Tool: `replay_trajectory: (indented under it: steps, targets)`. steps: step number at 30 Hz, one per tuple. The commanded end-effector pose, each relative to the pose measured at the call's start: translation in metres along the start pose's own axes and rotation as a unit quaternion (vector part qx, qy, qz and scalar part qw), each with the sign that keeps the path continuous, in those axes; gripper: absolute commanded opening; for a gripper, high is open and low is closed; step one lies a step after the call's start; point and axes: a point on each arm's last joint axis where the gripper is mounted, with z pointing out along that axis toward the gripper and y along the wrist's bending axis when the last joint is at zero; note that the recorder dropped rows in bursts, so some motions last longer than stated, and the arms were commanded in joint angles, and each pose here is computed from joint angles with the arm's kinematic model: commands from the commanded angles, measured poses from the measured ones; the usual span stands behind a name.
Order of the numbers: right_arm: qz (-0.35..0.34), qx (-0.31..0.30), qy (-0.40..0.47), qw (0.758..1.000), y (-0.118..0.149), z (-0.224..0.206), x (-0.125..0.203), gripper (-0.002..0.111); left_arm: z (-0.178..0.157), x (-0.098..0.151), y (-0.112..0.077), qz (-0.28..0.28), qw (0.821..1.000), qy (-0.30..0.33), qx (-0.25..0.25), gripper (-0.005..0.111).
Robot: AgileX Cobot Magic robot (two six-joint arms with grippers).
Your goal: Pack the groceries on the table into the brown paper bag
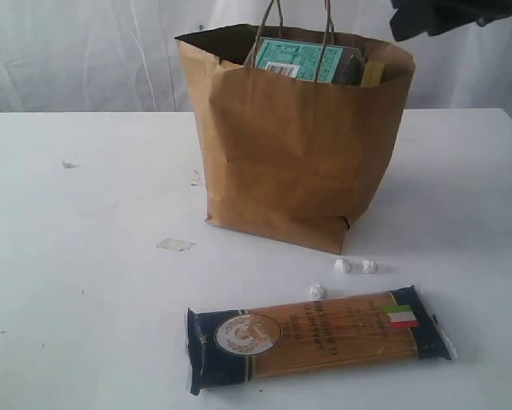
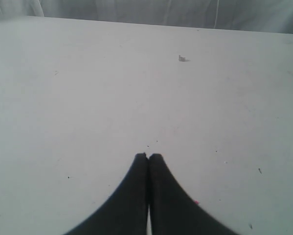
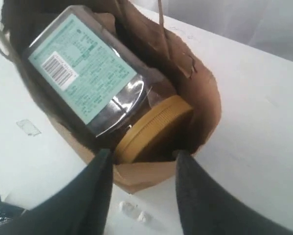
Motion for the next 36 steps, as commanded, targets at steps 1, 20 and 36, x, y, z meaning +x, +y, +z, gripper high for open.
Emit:
replay_trajectory:
  steps: [1,20,36]
  targets:
    - [0.013,-0.005,0.004,1.0,0.005,-0.016,0.011,0.039,0.0,0.0,0.0,-0.005,1.0,-0.003,0.0,0.0]
    - [-0.036,-0.025,-0.024,0.999,0.053,0.061,0.138,0.0,0.0,0.0,0.0,-0.005,1.0,-0.003,0.0,0.0]
    - [-0.084,0.002,0.06,0.995,0.051,0.137,0.202,0.028,0.0,0.0,0.0,-0.005,1.0,-0.003,0.0,0.0]
